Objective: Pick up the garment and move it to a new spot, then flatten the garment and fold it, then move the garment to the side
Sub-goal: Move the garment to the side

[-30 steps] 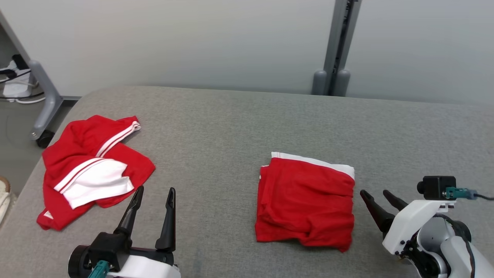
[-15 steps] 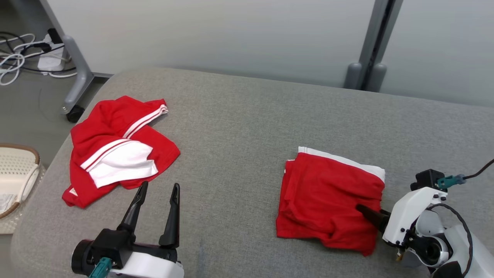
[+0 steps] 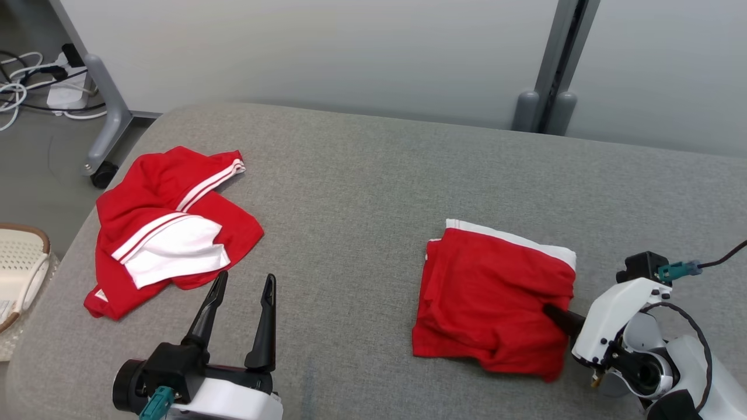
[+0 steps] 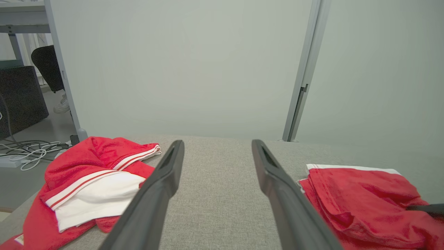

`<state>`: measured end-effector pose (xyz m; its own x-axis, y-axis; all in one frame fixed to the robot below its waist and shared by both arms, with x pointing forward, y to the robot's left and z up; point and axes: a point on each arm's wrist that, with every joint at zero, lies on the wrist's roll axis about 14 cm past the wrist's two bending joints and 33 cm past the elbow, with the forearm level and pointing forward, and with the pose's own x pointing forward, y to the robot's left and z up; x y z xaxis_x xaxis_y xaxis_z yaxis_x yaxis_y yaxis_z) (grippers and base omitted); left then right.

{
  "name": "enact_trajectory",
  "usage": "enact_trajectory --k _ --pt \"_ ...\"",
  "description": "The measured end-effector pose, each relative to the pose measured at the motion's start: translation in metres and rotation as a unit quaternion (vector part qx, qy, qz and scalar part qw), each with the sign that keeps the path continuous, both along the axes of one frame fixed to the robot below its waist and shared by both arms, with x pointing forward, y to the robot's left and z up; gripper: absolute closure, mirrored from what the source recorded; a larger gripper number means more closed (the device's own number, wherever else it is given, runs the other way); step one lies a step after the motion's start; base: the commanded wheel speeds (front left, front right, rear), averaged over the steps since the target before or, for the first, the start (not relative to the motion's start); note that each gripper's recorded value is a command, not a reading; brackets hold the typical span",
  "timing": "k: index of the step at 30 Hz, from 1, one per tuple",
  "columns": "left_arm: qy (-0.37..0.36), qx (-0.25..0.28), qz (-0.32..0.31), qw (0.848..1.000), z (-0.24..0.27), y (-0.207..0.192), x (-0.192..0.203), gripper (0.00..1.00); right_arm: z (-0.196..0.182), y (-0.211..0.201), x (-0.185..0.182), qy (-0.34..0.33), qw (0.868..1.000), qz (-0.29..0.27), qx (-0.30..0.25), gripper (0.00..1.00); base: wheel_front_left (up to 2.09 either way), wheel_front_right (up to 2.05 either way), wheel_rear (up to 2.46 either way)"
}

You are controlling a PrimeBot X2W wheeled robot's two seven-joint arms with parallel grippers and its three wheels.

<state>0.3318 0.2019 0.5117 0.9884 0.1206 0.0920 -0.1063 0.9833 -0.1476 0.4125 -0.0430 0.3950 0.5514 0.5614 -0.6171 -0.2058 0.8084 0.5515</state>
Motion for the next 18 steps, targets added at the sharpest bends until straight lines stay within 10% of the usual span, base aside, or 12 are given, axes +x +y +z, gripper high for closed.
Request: enact_trajectory --k 18 --pt "-0.029 -0.011 -0.171 0.985 0.016 -0.101 0.034 0.0 0.045 -0.093 -0.014 -0.098 0.992 -0.084 -0.013 1.0 0.0 0.0 0.0"
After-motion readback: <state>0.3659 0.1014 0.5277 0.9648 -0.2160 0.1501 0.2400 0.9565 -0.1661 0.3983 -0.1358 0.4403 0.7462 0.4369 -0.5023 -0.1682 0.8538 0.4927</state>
